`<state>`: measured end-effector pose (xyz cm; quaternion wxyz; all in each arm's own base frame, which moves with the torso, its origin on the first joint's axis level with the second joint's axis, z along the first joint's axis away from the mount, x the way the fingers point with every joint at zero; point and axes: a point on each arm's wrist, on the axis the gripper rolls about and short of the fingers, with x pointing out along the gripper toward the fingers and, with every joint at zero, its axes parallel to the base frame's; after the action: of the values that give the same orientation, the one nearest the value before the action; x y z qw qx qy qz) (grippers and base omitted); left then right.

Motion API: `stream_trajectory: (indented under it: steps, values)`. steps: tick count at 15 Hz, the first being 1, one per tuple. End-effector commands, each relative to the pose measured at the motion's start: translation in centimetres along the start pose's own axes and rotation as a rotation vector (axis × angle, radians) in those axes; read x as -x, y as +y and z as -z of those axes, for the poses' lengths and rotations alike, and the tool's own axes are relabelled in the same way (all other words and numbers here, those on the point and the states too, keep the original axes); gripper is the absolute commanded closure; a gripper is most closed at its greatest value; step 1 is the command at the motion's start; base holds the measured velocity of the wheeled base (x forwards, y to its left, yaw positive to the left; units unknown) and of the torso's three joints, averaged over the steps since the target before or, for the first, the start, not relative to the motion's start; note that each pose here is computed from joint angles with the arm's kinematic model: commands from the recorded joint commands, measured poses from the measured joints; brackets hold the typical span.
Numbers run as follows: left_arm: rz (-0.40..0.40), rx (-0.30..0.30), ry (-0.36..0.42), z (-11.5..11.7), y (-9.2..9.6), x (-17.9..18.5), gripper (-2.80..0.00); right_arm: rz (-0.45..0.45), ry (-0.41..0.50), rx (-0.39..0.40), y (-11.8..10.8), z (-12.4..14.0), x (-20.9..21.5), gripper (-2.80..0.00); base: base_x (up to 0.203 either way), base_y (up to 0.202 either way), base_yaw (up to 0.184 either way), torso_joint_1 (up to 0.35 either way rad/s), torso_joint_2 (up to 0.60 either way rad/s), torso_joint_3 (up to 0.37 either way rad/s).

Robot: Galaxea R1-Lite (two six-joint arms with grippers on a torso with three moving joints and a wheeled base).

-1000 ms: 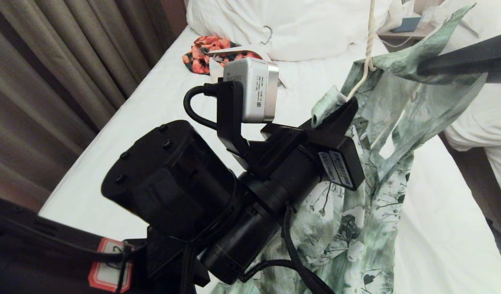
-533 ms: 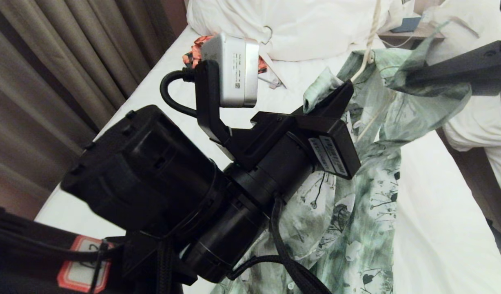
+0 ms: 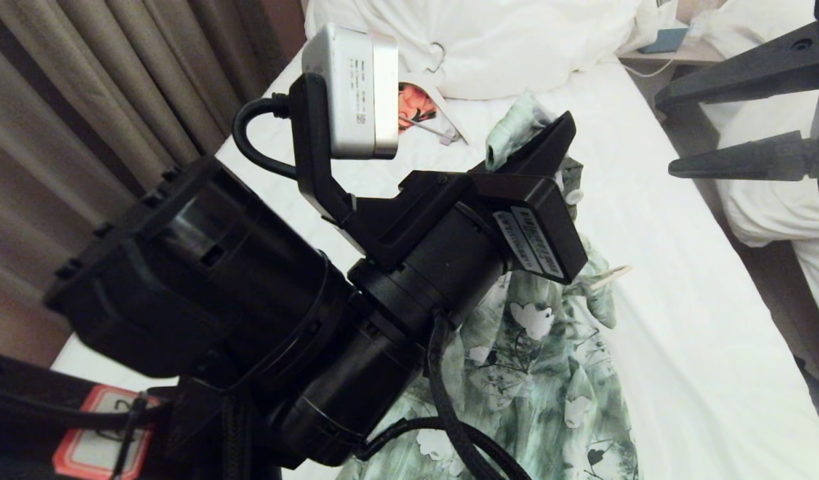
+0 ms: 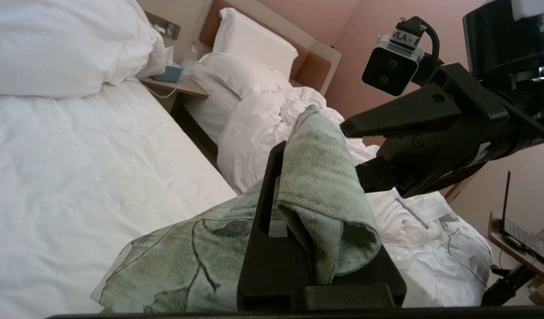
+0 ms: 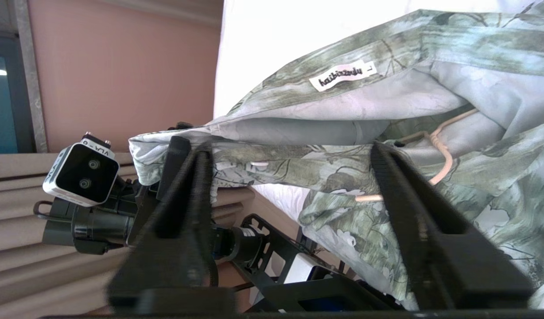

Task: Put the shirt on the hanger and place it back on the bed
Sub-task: Hook the other side of the shirt onto the hanger, then take the clothes hanger out of the clothes

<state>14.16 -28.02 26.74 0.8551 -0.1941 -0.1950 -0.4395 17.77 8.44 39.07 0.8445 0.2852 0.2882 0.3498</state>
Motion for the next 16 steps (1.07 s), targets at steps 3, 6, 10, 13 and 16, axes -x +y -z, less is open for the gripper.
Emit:
stream_trajectory:
  steps: [3, 6, 10, 13, 16]
  values:
    - [-0.001, 0.001, -0.001, 0.1, 0.0, 0.0, 0.0, 0.001, 0.003, -0.007, 0.0, 0.0, 0.0, -2.8, 0.0, 0.0, 0.0, 0.0, 0.0, 0.0]
    - [-0.001, 0.001, 0.0, 0.2, 0.0, 0.0, 0.0, 0.027, 0.006, -0.017, -0.4, 0.2, -0.3, -2.8, 0.0, 0.0, 0.0, 0.0, 0.0, 0.0]
    - [-0.001, -0.002, 0.002, 0.2, 0.0, 0.0, 0.0, 0.117, 0.026, -0.051, -1.0, 0.6, -0.5, 0.0, 0.0, 0.0, 0.0, 0.0, 0.0, 0.0]
    - [-0.001, 0.0, 0.002, 0.2, 0.1, 0.0, 0.0, 0.24, 0.076, -0.089, -1.9, 1.4, -0.8, 0.0, 0.0, 0.0, 0.0, 0.0, 0.0, 0.0]
    - [-0.003, -0.003, 0.009, 0.5, 0.1, -0.1, 0.0, 0.439, 0.148, 0.037, -2.4, 2.9, -1.3, 0.0, 0.0, 0.0, 0.0, 0.0, 0.0, 0.0]
